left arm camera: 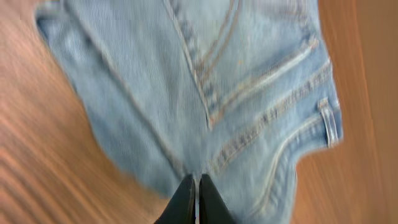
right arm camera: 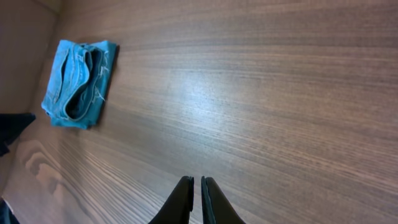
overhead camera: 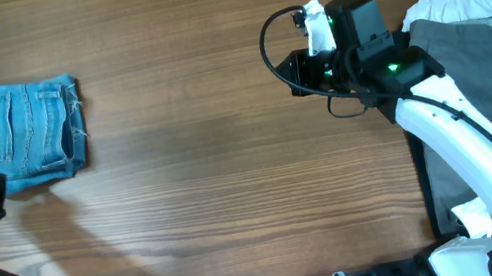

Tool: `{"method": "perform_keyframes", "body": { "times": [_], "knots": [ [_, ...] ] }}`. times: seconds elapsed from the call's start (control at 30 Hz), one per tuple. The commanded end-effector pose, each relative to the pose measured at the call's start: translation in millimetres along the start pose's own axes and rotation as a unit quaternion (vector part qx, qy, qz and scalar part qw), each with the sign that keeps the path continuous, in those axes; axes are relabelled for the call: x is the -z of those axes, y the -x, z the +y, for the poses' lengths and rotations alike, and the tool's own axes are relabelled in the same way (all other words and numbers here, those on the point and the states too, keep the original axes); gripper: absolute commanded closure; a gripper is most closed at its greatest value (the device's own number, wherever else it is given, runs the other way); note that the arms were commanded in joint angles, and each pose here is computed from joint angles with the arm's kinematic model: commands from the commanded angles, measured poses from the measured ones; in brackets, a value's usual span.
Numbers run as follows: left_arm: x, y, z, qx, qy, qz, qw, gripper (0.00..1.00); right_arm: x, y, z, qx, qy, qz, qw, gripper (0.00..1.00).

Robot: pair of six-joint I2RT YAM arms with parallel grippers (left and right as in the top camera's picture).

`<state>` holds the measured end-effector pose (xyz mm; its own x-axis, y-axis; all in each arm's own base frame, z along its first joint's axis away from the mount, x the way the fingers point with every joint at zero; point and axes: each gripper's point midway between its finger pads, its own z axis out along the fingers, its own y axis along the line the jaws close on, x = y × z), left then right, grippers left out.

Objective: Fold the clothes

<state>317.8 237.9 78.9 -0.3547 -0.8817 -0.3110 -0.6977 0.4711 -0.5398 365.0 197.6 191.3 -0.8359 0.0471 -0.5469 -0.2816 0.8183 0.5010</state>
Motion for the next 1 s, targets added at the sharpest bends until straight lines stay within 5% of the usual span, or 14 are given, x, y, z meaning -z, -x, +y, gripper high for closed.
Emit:
{"method": "perform_keyframes", "body": {
  "times": [0.0, 0.23, 0.47, 0.53, 0.6, 0.77, 0.97],
  "knots": [
    [-32, -1, 15, -0.015, 0.025, 0.011, 1.0, 0.96, -2, 4, -6, 0.007, -0.017, -0.008, 1.0, 0.9],
    [-90, -21, 20, -0.023, 0.021, 0.042, 0.999, 0.96, -2, 4, -7, 0.007, -0.02, -0.01, 1.0, 0.9],
    [-107, -14, -29, -0.034, -0.059, 0.015, 0.998, 0.76, -2, 4, -8, 0.009, -0.023, -0.01, 1.0, 0.85],
    [-103, -17, -46, -0.044, -0.091, 0.023, 0.995, 0.77, -2, 2, -9, 0.007, -0.025, -0.005, 1.0, 0.84],
    [-95, -20, -55, -0.044, -0.11, 0.034, 0.992, 0.73, -2, -2, -10, 0.004, -0.027, 0.002, 1.0, 0.84],
    [-51, -17, -66, -0.027, -0.12, 0.041, 0.992, 0.45, 10, -5, -6, 0.004, -0.027, 0.002, 1.0, 0.8],
    [48, -19, -130, -0.111, -0.23, 0.015, 0.967, 0.43, 49, 14, 10, 0.039, -0.029, -0.06, 0.997, 0.8]
  ]
}}
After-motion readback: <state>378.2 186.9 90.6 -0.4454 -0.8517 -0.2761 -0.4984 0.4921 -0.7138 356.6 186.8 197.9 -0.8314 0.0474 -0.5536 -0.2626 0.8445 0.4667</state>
